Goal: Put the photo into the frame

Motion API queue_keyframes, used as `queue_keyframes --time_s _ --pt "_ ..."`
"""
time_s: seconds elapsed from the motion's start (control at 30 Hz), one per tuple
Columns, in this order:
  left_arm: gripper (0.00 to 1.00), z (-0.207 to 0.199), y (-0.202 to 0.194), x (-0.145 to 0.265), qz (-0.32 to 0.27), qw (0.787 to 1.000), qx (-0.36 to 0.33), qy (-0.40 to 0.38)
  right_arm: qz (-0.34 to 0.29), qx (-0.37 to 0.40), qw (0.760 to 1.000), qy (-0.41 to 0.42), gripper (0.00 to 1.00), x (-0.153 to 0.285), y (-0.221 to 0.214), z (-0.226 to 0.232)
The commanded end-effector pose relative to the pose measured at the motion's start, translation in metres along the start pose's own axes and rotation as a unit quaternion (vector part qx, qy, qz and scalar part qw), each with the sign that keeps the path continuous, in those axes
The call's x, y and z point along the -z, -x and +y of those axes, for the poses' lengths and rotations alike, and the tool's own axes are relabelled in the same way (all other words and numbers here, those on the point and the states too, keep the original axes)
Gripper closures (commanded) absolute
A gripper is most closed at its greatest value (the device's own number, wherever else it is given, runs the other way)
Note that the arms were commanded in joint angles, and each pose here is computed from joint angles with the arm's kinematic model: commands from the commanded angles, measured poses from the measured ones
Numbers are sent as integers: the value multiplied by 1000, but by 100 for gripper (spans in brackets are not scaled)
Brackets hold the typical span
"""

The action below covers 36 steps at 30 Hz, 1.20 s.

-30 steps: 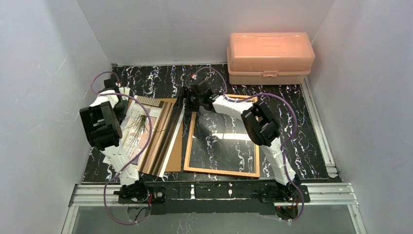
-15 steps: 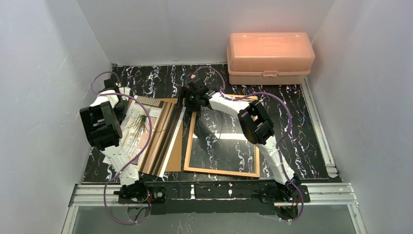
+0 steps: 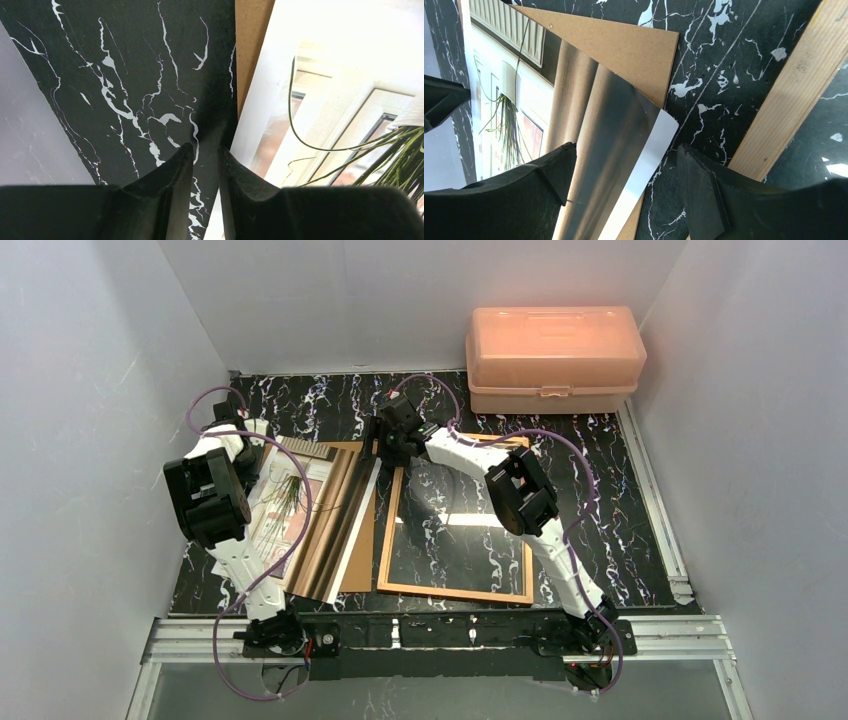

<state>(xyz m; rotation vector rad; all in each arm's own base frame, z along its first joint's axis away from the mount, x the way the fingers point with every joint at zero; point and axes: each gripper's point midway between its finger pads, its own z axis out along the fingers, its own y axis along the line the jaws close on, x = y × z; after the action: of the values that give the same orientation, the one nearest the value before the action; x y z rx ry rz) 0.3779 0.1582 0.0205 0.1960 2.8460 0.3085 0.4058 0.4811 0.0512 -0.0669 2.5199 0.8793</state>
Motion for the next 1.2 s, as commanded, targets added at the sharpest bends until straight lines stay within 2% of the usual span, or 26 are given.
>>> queue_keyframes --time_s 0.0,0.33,0.57,0.77,1.0,1.17 --pt "76 -43 -35 -14 63 995 -2 -83 0 -6 999 -39 19 -14 -4 -23" --pt "77 -42 -35 -14 65 994 -4 -83 -9 -24 999 -21 20 -18 -2 -17" --pt "77 -42 -34 -14 64 994 -5 -83 -1 -40 997 64 22 -17 -6 10" --pt "78 -42 -36 -14 65 994 -7 -83 -21 -37 992 122 24 -3 3 32" --pt "78 -41 -34 -13 64 995 -8 -82 -42 -29 991 127 26 17 13 40" --pt "79 -41 -34 -11 64 994 -8 -83 -50 -18 993 110 34 27 16 38"
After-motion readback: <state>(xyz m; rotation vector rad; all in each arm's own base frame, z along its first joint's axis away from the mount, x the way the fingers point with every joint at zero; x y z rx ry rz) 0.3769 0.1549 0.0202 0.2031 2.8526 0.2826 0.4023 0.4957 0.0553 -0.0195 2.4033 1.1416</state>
